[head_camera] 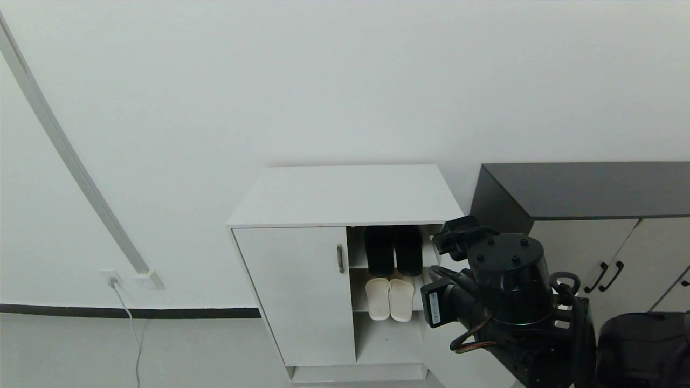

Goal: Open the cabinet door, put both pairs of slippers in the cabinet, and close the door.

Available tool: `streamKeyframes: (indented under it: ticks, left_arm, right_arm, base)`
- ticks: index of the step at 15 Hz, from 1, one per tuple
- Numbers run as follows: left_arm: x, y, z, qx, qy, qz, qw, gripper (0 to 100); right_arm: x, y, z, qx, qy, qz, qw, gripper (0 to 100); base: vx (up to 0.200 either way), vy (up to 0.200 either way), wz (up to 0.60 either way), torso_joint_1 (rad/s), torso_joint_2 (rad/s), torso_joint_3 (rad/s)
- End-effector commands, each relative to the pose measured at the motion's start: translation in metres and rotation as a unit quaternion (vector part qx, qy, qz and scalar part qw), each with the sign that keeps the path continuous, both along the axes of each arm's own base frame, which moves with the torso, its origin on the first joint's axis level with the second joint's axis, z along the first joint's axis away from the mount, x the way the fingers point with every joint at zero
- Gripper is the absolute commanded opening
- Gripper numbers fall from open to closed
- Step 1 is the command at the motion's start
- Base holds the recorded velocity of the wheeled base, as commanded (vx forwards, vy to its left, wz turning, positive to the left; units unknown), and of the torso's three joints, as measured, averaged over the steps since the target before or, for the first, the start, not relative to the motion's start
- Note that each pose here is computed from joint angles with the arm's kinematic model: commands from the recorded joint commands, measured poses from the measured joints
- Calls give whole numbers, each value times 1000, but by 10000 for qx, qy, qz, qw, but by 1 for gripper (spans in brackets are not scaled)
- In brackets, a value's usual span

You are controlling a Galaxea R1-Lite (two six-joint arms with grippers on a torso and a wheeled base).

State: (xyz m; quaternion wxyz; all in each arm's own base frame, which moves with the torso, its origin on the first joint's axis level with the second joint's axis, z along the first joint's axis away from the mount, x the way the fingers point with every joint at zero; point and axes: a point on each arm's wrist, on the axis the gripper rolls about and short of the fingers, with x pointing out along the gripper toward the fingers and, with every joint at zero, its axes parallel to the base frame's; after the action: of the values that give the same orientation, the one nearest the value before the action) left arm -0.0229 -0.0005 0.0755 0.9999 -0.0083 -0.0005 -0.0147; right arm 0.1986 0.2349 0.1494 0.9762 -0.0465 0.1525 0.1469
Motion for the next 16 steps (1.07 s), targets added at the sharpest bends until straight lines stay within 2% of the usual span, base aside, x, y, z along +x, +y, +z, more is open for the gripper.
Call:
streamKeyframes:
  ticks: [1,2,8,15,16]
  left_arm:
    - [0,0,0,-1,6,1,10000,0]
    - [0,0,0,-1,6,1,10000,0]
    - [0,0,0,-1,6,1,10000,0]
    - [0,0,0,6,6,1,10000,0]
    - [0,0,0,6,6,1,10000,0]
  right_arm:
    - [0,0,-1,-14,8,5,10000,0]
    - [-1,0,-2,-52,22,10,10000,0]
    - [1,0,-4,-89,32,17,10000,0]
    - [2,-1,-5,-102,35,-4,9999,0]
    - [2,-1,-5,-102,35,-12,9999,0]
  base:
    - [0,0,0,0,0,0]
    - [0,0,0,0,0,0]
    - [0,0,-600,5,0,2]
    - [0,0,0,0,0,0]
    - [-200,0,0,7,-2,2]
